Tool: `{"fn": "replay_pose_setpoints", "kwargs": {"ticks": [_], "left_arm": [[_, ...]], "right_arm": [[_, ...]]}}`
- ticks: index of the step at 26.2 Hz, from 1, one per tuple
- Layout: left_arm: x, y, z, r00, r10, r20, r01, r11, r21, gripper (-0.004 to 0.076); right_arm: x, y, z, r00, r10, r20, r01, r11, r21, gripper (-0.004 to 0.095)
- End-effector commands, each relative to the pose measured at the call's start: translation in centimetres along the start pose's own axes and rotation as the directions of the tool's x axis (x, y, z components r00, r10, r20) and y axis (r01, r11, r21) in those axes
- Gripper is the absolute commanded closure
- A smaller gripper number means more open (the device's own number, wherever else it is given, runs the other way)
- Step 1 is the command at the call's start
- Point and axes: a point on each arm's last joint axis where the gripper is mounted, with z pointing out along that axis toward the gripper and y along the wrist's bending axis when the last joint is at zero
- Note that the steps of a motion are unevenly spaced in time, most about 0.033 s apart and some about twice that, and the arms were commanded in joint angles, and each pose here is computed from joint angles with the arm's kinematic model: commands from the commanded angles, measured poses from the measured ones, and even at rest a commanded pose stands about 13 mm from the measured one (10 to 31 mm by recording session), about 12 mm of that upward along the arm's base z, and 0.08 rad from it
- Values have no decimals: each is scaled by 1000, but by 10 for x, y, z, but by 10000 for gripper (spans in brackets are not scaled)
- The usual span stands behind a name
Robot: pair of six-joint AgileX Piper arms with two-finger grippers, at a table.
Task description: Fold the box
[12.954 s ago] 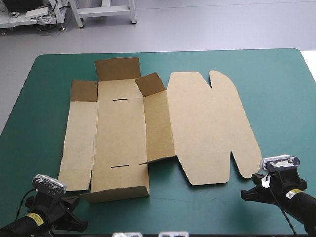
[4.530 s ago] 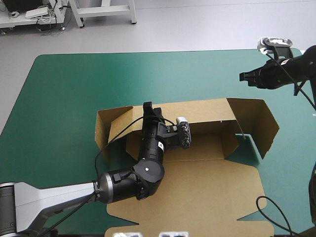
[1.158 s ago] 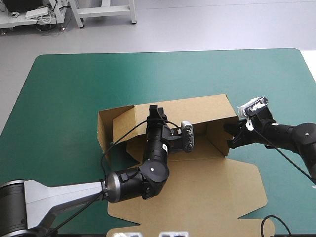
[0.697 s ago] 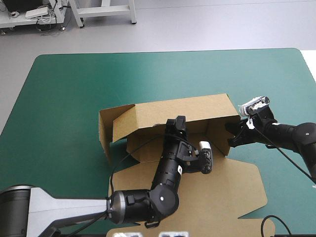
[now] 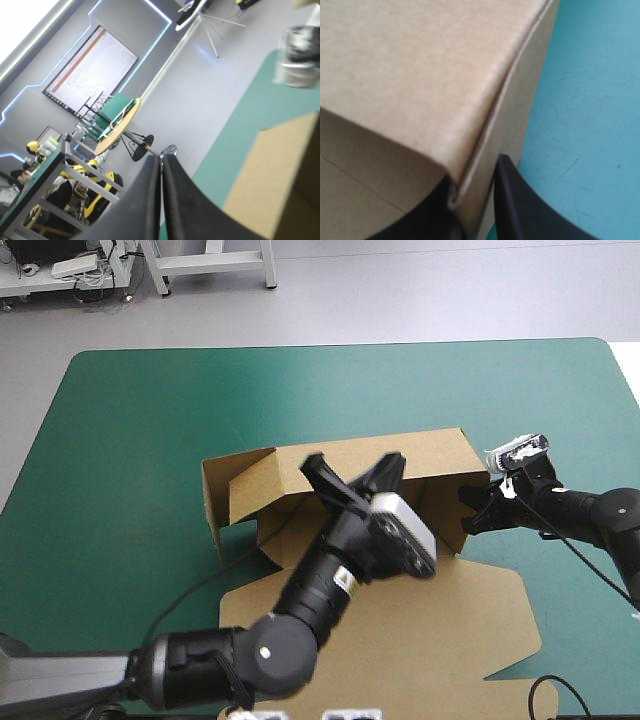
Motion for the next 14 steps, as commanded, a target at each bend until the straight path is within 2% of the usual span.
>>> {"fn": "replay_pose_setpoints", "kwargs": {"ticks": [1,2,4,11,14], "left_arm": [[-4,74,2,985,-169,36,172,979,-108,727],[6,101,8,967,-257,-2,254,959,-127,727],[27,141,14,938,-338,-77,322,932,-165,727],[84,206,16,850,-443,-285,384,891,-241,726],[112,222,13,769,-520,-371,464,854,-235,726]], "right_arm": [[4,3,1,997,-49,-57,46,998,-47,907],[2,3,0,998,-42,-53,40,998,-45,907],[-5,3,-2,998,-49,-38,47,998,-45,907],[-19,3,-9,999,-42,-12,42,998,-38,907],[-25,2,-12,1000,-23,0,23,999,-34,907]]}}
